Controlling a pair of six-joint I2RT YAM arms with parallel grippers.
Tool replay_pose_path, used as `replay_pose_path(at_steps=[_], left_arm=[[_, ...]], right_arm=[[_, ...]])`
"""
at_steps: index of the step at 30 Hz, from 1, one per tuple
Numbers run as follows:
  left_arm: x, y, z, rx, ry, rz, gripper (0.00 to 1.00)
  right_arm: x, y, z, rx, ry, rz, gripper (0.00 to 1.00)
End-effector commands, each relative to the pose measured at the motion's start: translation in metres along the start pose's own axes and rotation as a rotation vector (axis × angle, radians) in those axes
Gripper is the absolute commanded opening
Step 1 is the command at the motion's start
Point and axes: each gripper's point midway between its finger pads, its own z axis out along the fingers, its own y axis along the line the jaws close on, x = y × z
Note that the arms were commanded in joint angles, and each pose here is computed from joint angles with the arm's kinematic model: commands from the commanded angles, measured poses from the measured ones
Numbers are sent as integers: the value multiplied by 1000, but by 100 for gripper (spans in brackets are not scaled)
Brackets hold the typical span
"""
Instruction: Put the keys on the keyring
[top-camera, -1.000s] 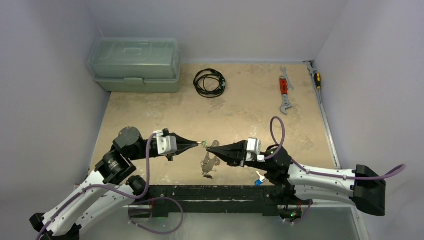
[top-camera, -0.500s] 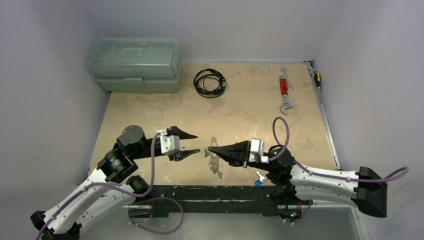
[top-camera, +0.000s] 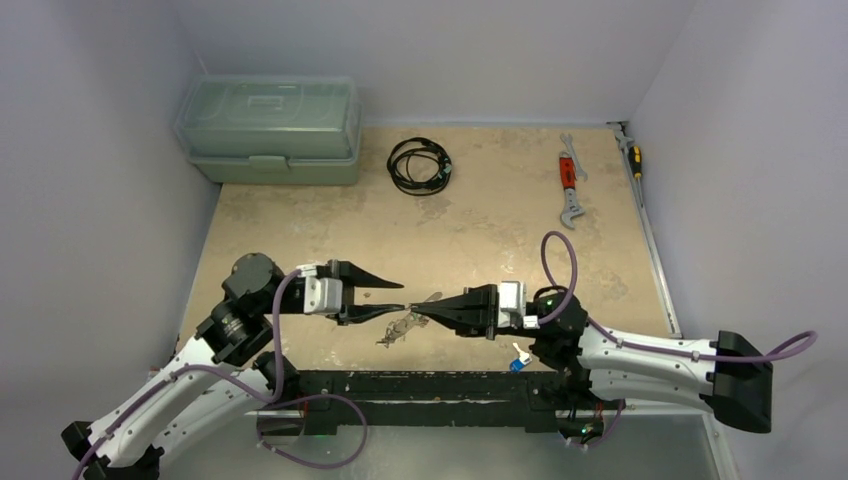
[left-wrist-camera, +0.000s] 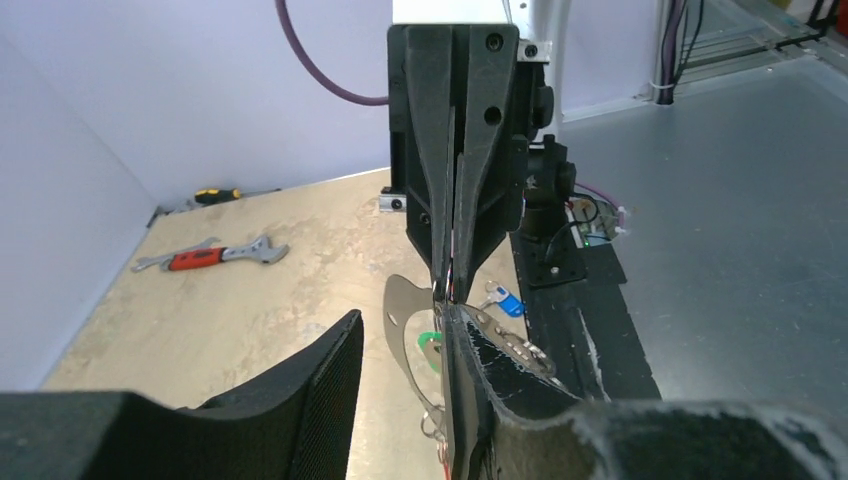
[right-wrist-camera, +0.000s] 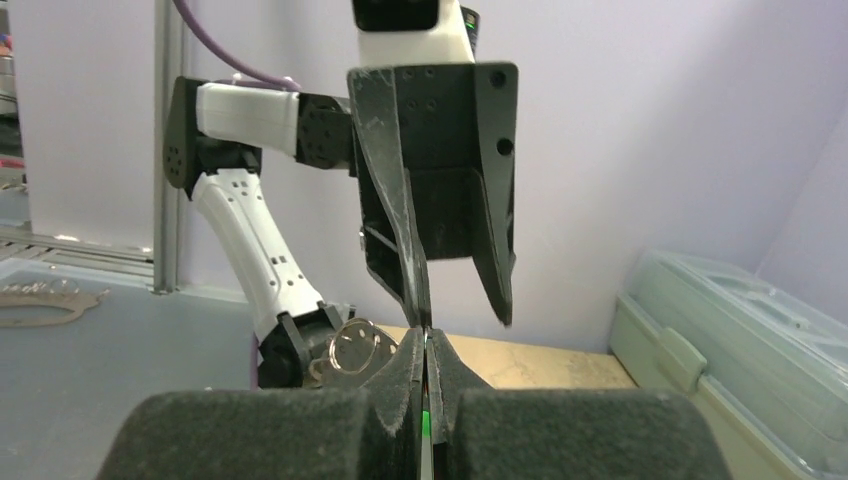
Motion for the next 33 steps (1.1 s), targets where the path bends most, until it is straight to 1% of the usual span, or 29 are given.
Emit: replay_pose_path(at_steps=[1, 8, 13, 15, 18, 22, 24, 26, 30, 33], left_arm=[[0, -9, 6, 81, -20, -25, 33], [3, -11, 7, 97, -12, -43, 33], [3, -16, 8, 127, -16, -53, 38], [3, -16, 8, 131, -17, -58, 38], [3, -17, 8, 136, -17, -60, 35], [6, -16, 9, 134, -7, -64, 26], [8, -15, 9, 128, 2, -70, 24], [10, -14, 9, 123, 11, -76, 25], [13, -11, 10, 106, 23, -85, 30], [13, -8, 11, 94, 26, -93, 30]], right_arm=[[-52, 7, 15, -70, -151, -33, 0], [-55, 7, 20, -80, -159, -35, 0], [-52, 6, 24, -77, -157, -35, 0], [-51, 5, 26, -77, -157, -34, 0], [-50, 4, 27, -73, -161, -35, 0], [-50, 4, 30, -79, -166, -36, 0], [-51, 4, 30, -78, -171, -36, 0], [-53, 4, 30, -76, -176, -39, 0], [-57, 3, 29, -76, -183, -44, 0], [-59, 4, 29, -80, -188, -45, 0]])
